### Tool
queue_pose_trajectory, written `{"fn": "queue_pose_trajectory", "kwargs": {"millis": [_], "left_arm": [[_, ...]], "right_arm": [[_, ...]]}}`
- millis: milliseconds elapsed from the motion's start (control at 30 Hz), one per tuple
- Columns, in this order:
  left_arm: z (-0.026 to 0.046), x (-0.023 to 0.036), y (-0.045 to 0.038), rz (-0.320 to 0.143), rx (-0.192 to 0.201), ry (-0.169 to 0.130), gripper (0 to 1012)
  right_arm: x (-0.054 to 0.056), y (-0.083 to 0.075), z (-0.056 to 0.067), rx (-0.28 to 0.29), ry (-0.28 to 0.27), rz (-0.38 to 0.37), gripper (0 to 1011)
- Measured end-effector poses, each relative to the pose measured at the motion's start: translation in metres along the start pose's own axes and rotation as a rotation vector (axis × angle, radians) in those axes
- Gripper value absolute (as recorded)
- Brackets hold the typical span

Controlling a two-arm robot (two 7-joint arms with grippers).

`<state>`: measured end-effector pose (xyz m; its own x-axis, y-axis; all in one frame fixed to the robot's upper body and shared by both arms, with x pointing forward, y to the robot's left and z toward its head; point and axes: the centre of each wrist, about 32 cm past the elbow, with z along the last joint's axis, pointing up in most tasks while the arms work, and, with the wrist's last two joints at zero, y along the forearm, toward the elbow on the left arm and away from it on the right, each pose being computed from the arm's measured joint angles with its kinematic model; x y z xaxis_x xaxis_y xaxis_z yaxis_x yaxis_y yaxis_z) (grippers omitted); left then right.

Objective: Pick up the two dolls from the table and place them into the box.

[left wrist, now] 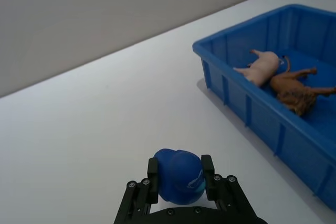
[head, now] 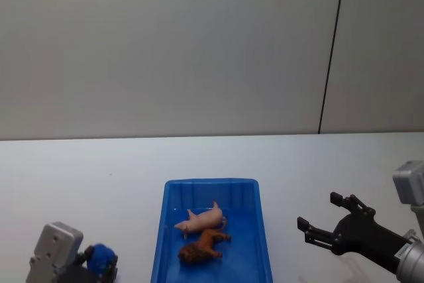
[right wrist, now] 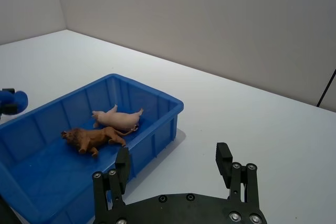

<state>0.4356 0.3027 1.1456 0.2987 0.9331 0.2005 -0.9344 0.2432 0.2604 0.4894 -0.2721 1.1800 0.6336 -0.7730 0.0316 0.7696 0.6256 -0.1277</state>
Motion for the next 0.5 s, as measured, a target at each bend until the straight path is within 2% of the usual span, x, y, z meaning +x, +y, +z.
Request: {"fn": "queue_pose_trajectory", "kwargs": {"millis": [167, 233, 500], "left_arm": [[0.0121, 0.0056, -0.0027, -0.001, -0.045, -0.029, 453], [0.0195, 0.0078, -0.0049, -0.006, -0.074, -0.046, 437], [0.0418, 0.007, -0.0169, -0.051, -0.164, -0.089, 391]], "right_arm": [[0.0, 0.0, 0.0, 0.0, 0.0, 0.0, 1001], [0.0, 0.0, 0.0, 0.0, 0.0, 0.0, 1001], [0.0, 0.0, 0.0, 0.0, 0.0, 0.0, 1001]]}}
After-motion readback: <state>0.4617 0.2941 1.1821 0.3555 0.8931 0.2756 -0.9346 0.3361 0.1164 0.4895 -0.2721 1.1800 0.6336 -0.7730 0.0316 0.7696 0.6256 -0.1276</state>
